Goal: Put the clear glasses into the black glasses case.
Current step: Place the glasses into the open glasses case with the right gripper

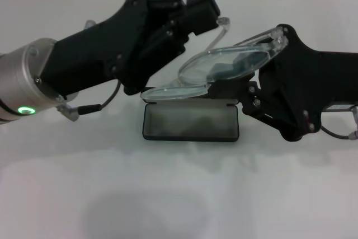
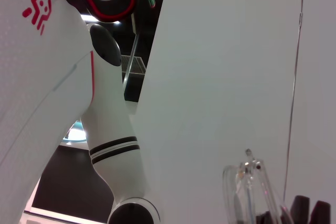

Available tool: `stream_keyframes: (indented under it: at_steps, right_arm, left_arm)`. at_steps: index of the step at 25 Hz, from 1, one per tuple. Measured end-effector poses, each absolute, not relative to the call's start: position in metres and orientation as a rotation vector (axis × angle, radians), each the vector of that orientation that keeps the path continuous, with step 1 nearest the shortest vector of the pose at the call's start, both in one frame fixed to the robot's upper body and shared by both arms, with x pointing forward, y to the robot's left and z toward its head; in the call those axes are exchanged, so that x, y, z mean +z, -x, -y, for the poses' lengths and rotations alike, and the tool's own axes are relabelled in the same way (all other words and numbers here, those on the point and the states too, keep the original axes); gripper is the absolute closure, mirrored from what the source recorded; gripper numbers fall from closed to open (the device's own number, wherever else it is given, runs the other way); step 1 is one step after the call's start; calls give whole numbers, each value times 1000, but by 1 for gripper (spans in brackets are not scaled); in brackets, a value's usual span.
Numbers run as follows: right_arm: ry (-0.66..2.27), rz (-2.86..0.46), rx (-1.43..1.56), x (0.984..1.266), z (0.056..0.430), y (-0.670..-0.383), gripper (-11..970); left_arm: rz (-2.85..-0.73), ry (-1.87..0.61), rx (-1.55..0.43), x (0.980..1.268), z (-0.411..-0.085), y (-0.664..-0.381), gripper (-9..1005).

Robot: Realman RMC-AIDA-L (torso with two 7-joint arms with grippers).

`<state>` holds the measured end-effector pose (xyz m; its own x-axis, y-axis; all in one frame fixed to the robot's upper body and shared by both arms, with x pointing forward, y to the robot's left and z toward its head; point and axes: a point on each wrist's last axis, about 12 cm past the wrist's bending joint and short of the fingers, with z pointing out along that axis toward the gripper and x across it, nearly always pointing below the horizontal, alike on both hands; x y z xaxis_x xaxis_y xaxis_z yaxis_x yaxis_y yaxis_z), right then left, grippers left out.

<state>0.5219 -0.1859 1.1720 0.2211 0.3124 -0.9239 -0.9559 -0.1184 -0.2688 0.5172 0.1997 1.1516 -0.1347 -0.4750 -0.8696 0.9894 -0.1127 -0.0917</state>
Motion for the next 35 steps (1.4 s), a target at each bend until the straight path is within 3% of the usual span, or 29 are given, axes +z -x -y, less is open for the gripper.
stream_keyframes:
  at_steps: [6, 13, 16, 21, 27, 35]
  right_arm:
    - [1201, -734, 1260, 1172, 186, -523, 911]
    - [1281, -880, 1278, 1183, 182, -529, 911]
    - [1433, -1062, 1197, 1203, 174, -530, 911]
    - [1698, -1518, 815, 1248, 151, -526, 910]
    - [1857, -1805, 650, 1301, 123, -529, 910]
    - [1980, -2091, 520, 1282, 79, -560, 910]
  left_arm:
    - [-874, -794, -1497, 1150, -214, -517, 922]
    - [-967, -704, -1299, 1147, -280, -513, 922]
    - [-1041, -658, -1199, 1145, -314, -507, 922]
    - [-1153, -628, -1069, 1144, -352, -496, 923]
    - [-1200, -624, -1011, 1143, -366, -483, 923]
    - [-1234, -601, -989, 1131, -361, -478, 923]
